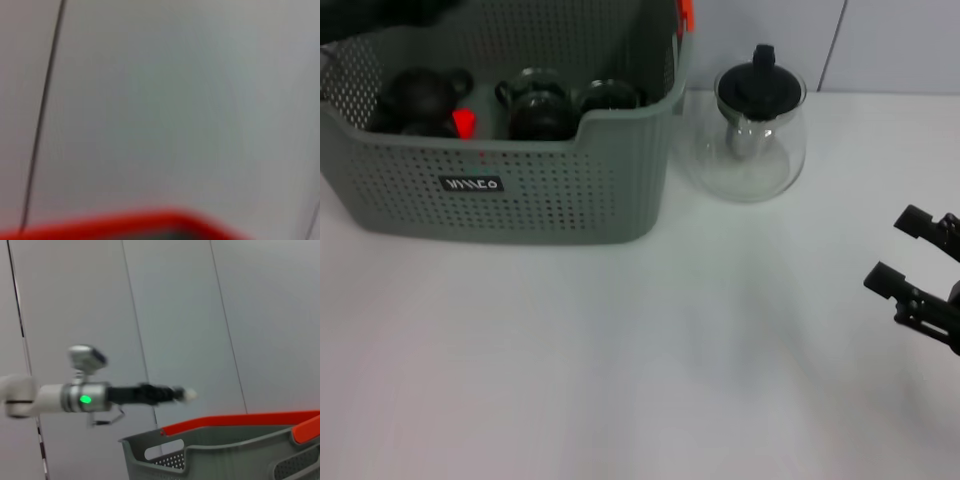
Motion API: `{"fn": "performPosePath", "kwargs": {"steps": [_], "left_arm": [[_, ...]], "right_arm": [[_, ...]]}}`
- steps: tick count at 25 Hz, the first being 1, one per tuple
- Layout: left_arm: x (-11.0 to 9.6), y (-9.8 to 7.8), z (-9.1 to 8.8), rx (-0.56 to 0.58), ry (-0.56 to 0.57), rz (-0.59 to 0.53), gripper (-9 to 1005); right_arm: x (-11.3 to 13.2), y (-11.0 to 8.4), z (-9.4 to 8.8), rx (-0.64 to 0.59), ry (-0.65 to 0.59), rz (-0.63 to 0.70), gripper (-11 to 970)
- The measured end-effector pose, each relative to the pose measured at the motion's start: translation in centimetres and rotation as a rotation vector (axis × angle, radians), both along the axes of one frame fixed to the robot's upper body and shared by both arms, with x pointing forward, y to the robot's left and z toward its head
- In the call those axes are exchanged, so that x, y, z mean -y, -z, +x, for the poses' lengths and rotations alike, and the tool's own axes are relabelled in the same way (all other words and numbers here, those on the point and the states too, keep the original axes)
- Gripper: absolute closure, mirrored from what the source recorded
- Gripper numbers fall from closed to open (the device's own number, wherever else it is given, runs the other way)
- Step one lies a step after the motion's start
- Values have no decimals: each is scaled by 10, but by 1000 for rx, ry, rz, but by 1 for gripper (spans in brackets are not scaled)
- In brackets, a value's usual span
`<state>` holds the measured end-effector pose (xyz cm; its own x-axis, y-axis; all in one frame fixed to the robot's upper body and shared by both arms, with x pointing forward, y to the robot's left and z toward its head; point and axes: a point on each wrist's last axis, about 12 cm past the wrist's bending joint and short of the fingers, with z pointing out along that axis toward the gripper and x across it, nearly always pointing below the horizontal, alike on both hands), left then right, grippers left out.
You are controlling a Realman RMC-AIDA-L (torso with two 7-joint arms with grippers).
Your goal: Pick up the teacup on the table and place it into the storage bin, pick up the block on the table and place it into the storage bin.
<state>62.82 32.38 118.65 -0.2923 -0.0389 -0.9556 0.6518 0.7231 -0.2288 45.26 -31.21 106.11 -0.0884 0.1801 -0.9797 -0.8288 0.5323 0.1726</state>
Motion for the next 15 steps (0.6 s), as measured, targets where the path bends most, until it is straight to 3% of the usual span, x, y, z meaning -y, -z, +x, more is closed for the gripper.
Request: {"fn": "performPosePath", "kwargs": {"steps": [5, 10, 15], "left_arm": [[10, 13, 16, -111, -61, 161, 793], [8, 20, 15, -160, -125, 170, 789], [8, 9, 6, -119, -103, 86, 786]], "right_arm": [[-8, -3, 7, 16, -30, 7, 78], [-14, -5, 11, 20, -51, 21, 77], [-13, -4, 11, 14, -45, 23, 77]]}}
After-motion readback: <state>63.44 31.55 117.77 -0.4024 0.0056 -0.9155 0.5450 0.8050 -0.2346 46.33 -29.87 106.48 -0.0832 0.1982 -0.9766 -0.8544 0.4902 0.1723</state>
